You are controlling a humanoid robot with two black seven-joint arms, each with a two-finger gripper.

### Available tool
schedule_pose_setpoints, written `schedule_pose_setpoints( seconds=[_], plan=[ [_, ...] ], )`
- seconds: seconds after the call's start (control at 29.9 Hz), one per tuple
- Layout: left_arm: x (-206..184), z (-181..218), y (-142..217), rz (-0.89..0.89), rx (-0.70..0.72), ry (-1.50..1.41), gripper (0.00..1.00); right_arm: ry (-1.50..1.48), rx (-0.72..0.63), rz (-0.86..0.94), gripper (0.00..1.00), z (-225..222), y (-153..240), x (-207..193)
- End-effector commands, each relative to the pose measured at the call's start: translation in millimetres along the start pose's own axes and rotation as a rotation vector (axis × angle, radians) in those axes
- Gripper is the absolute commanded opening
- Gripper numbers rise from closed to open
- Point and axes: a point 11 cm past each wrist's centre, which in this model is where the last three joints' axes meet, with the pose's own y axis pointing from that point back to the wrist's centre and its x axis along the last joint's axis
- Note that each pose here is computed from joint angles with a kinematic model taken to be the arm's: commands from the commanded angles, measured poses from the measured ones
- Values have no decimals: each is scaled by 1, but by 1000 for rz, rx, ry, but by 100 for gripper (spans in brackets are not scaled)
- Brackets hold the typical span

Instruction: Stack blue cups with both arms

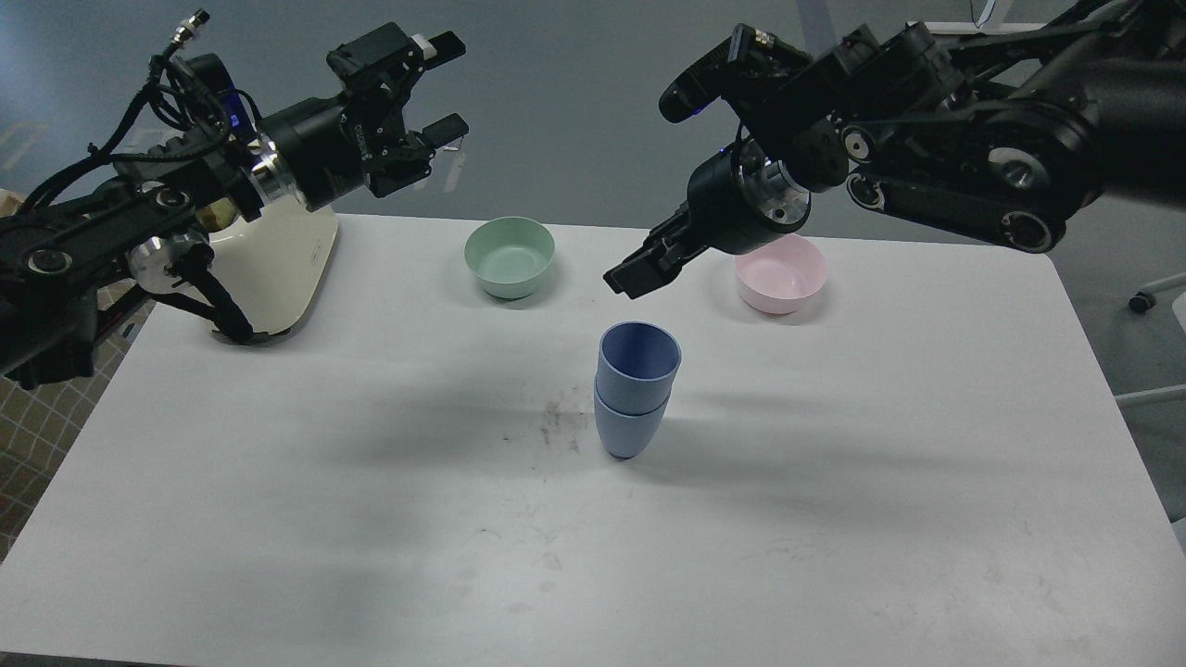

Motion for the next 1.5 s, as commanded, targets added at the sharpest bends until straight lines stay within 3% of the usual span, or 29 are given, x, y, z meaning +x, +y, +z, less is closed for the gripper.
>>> schedule_pose_setpoints(
  seconds=[0.0, 0.17, 0.33, 0.47, 0.67, 1.14, 1.47],
  plan=[
    [3, -1, 2, 12, 4, 0, 98, -92, -1, 102, 100, 17, 22, 15],
    [12, 0, 2, 54, -21, 17, 98, -187, -42, 290, 100, 57, 45, 23],
    [31, -11, 5, 151, -35, 53, 98, -323, -93, 480, 100, 107, 51, 7],
    [48, -32, 3, 262, -24, 91, 98, -450, -98, 774, 100, 136, 51, 0],
    [49, -58, -2, 326, -2, 168, 97, -804, 37, 1034, 100, 153, 40, -25],
    [40, -82, 6, 405, -68, 340, 97, -1503, 531, 1104, 100, 168, 14, -102],
    [27, -105, 15, 421, -43, 386, 98, -1622, 644, 1179, 100, 159, -9, -130]
  ],
)
